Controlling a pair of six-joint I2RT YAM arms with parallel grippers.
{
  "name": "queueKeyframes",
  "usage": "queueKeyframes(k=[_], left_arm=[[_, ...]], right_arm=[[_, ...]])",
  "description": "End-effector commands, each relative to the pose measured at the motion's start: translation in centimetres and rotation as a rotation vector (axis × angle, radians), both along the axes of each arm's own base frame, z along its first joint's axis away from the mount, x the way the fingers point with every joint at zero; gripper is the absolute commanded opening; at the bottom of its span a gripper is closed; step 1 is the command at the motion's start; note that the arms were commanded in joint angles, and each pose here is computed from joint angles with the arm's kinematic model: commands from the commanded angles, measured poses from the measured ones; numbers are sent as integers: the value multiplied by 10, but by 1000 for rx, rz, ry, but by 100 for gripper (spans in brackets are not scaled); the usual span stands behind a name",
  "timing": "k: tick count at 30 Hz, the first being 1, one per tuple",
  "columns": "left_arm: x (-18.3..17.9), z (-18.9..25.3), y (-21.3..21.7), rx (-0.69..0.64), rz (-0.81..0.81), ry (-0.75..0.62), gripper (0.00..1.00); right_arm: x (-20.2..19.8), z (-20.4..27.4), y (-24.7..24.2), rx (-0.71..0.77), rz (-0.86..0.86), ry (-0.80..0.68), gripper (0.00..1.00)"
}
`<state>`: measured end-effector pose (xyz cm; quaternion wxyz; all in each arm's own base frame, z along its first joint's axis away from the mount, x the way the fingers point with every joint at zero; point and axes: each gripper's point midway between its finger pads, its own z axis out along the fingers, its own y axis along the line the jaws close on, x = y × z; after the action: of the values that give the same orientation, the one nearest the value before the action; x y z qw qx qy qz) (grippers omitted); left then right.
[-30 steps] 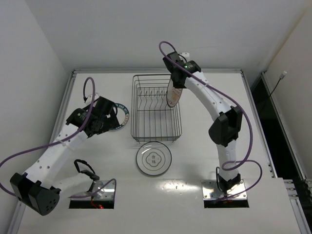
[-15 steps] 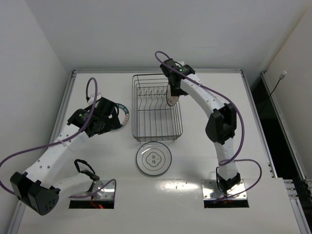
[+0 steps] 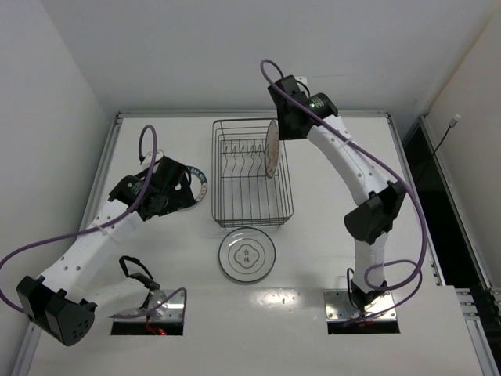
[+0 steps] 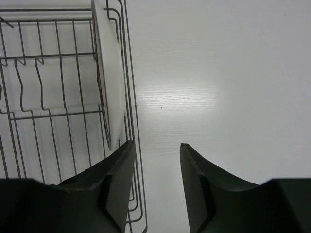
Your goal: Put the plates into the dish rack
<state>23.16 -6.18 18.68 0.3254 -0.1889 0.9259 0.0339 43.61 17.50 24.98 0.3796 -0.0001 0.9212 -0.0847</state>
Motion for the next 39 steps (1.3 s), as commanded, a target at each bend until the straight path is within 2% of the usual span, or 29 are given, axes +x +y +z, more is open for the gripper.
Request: queueKeyframes(k=[1,3,10,11,13,14,16,17,18,19,20,23,24,25,26,27,28,30,31,35,39], left_arm=[[0,2,-5,-13,-25,-15,100],[0,2,-6,-20,-30,-12,100],[-1,2,-8,-20,-39,-11,100],[-1,2,-8,-20,-39,-11,100],[0,2,-7,-13,-34,-15,100],[0,2,-7,-8,-41,-14,100],[-1,4,-6,-13,-42,-23,100],[-1,4,-6,-7,-49,-22,100],[-2,6,-6,-11,-49,-30,100],[-2,6,-5,-6,-56,-28,100],[-4,6,-4,-7,-56,-31,100],[-7,0,-5,-15,-62,-24,100],[-7,2,-5,-19,-62,-32,100],[-10,-2,-8,-34,-75,-12,100],[-9,-2,-12,-50,-83,-17,100],[-13,-9,-12,-58,-80,0,100],[-14,-11,-15,-74,-90,5,100],[-19,-17,-17,-97,-91,13,100],[-19,-20,-20,-111,-87,15,100],[-27,-33,-24,-137,-99,53,100],[-27,-39,-30,-134,-125,61,100]], right_arm=[[-14,7,-1,-25,27,5,41],[-15,1,4,1,43,6,44],[-17,-9,10,-1,46,44,43],[-24,-1,10,44,19,29,43],[-37,-19,0,101,-11,77,43],[-56,-47,-8,114,-41,144,43],[-79,-22,0,309,20,67,47],[-104,-55,-6,336,29,138,47],[-119,-53,-1,411,54,128,48],[-145,-26,4,535,115,74,48],[-168,-53,-1,567,104,122,50],[-231,-73,-5,788,54,165,54],[-251,-79,3,904,26,227,54],[-265,-89,6,966,15,259,52],[-282,-125,6,1006,-20,327,50],[-295,-120,14,1128,-26,338,50],[-311,-159,12,1146,-74,407,50],[-317,-165,19,1284,-72,405,48],[-325,-198,15,1278,-117,440,47],[-323,-232,8,1273,-140,384,48],[-319,-242,11,1259,-122,366,48]])
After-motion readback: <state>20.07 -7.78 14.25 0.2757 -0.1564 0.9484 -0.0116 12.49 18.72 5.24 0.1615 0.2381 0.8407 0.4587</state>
